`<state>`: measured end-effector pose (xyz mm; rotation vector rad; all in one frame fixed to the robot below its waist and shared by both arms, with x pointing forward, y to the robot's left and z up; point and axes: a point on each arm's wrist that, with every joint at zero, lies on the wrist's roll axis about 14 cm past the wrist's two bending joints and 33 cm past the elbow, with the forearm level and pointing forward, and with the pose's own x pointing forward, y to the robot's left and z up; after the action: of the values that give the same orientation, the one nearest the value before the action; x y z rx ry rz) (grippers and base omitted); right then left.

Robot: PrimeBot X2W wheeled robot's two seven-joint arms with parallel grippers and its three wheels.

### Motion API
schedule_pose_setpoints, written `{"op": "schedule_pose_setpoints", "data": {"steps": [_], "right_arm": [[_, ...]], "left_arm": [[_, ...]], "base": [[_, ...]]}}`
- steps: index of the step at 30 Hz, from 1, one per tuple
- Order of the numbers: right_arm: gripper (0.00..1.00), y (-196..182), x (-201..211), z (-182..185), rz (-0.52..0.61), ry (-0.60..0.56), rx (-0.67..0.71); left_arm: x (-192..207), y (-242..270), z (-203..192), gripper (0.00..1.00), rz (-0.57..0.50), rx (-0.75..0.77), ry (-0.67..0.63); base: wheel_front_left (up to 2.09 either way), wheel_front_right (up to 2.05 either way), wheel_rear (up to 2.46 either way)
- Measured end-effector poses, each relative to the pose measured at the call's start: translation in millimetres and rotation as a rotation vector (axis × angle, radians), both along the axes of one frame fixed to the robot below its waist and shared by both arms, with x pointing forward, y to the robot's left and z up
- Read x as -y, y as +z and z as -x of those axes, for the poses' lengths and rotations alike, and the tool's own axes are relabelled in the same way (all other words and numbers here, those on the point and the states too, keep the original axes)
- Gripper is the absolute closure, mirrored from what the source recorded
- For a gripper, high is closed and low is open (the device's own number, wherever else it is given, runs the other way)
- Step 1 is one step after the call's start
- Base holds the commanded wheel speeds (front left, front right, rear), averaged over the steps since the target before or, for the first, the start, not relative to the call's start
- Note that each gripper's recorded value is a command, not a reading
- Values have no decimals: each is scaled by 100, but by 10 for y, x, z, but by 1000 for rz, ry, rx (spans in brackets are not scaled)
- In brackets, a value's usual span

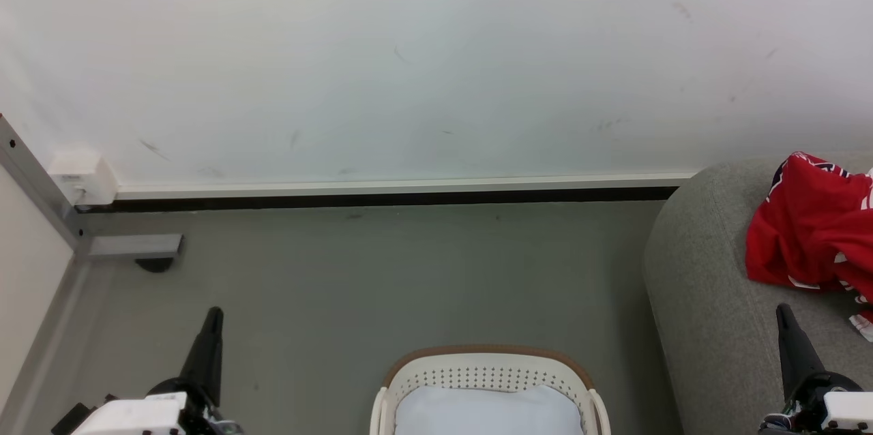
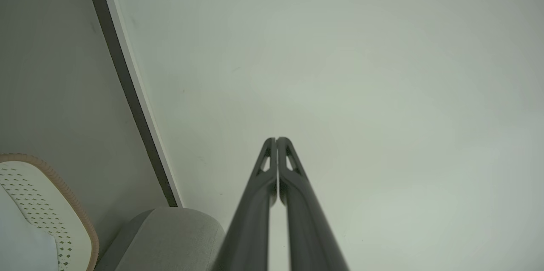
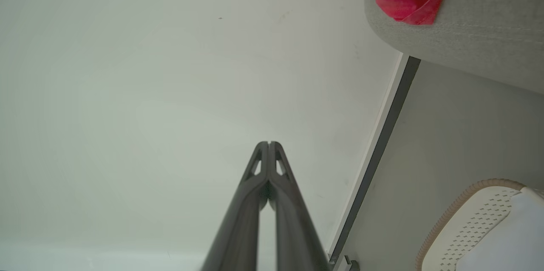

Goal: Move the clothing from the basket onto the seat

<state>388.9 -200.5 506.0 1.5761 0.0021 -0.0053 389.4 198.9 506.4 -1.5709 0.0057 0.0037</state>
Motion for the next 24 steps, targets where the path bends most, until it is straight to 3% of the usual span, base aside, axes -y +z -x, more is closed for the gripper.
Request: {"op": "schedule_pose_setpoints", "data": {"steps": [24], "right_arm": [[100,0,-3,0,0,2,0]], "left_arm": [[-1,0,0,100,0,0,0]], "base": [[0,0,0]]}}
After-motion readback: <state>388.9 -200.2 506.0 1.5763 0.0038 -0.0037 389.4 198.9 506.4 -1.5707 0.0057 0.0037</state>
